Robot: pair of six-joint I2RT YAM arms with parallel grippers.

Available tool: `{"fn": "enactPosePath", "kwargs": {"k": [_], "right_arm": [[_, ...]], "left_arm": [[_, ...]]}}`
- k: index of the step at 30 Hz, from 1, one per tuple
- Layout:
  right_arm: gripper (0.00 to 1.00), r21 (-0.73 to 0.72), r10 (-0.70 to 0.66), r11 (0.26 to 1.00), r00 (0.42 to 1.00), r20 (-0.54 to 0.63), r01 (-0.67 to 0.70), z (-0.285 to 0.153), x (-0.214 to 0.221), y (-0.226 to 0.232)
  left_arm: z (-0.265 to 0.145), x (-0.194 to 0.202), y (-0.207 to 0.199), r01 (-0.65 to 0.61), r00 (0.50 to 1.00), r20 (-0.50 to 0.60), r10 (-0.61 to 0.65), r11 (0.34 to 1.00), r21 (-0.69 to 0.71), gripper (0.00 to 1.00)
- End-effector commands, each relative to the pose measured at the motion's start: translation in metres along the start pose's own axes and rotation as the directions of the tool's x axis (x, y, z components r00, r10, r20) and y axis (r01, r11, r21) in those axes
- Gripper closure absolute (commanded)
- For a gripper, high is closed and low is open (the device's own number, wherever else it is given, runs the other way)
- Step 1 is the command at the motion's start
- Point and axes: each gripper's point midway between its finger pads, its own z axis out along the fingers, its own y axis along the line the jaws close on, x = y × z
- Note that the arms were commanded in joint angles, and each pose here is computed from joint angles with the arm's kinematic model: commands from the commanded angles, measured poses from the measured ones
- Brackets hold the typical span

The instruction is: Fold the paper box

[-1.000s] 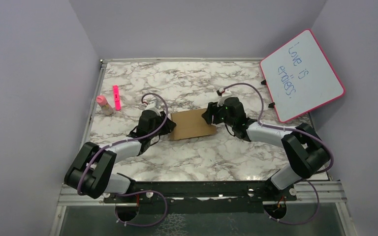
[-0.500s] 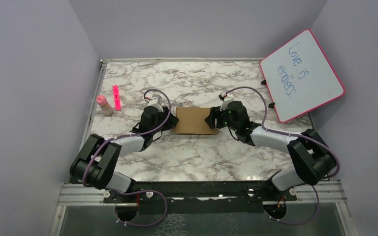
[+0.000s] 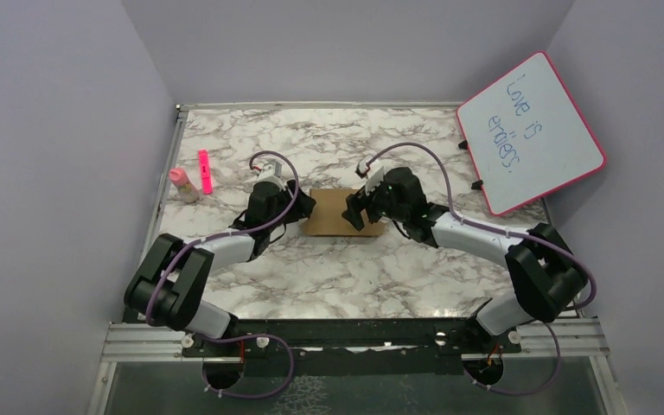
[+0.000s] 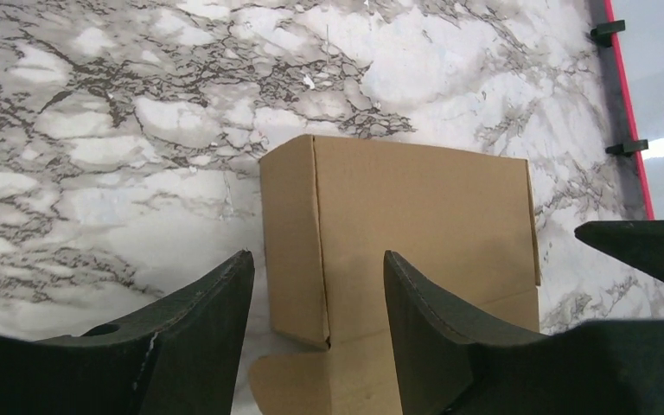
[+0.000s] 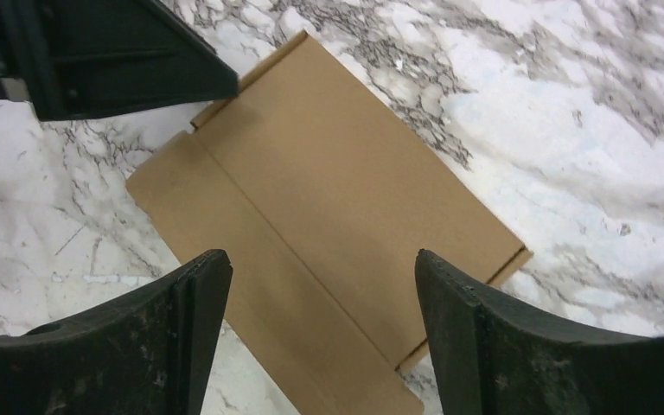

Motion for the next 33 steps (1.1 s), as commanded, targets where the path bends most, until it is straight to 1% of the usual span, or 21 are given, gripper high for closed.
{"fn": "enactPosePath", "kwargs": {"k": [1,5,8,13,16,20,23,27,31,33], "right_arm": [[0.14,-0.028,-0.121,0.992,0.992,-0.031,0.120,0.012,-0.019,0.000],[0.13,-0.039,-0.177,0.984,0.978,-0.108,0.174,0.028,-0.017,-0.012],[0.12,-0.091,-0.174,0.982,0.976,-0.133,0.163,0.041,-0.013,-0.017],[0.12,-0.227,-0.106,0.972,0.981,-0.164,0.066,0.055,-0.008,-0.028],[0.14,-0.297,-0.061,0.955,0.976,-0.208,-0.004,0.059,-0.002,-0.034],[0.17,-0.341,-0.016,0.937,0.964,-0.265,-0.078,0.063,0.009,-0.032],[0.22,-0.359,0.040,0.922,0.955,-0.292,-0.149,0.064,0.018,-0.030],[0.31,-0.368,0.118,0.899,0.942,-0.313,-0.235,0.062,0.025,-0.026],[0.44,-0.363,0.186,0.879,0.924,-0.333,-0.308,0.059,0.029,-0.022],[0.48,-0.364,0.219,0.866,0.914,-0.342,-0.343,0.057,0.032,-0.019]], "left_arm": [[0.017,-0.014,-0.012,0.015,1.000,0.005,-0.015,0.999,0.034,0.41],[0.018,-0.006,-0.008,-0.002,1.000,-0.020,0.003,0.999,0.033,0.41],[0.015,-0.005,-0.007,-0.018,1.000,-0.017,0.018,0.999,0.034,0.42],[0.003,-0.010,-0.004,-0.002,1.000,0.020,0.002,1.000,0.018,0.40],[-0.010,-0.009,-0.003,0.059,0.998,0.037,-0.059,0.998,0.021,0.38],[-0.031,-0.005,0.000,0.152,0.986,0.065,-0.153,0.988,0.028,0.36],[-0.044,0.005,0.001,0.199,0.978,0.052,-0.201,0.979,0.046,0.35],[-0.060,0.025,-0.001,0.255,0.967,-0.004,-0.256,0.963,0.087,0.34],[-0.069,0.033,-0.005,0.269,0.963,-0.033,-0.267,0.956,0.119,0.34],[-0.073,0.035,-0.007,0.266,0.964,-0.042,-0.262,0.955,0.133,0.34]]}}
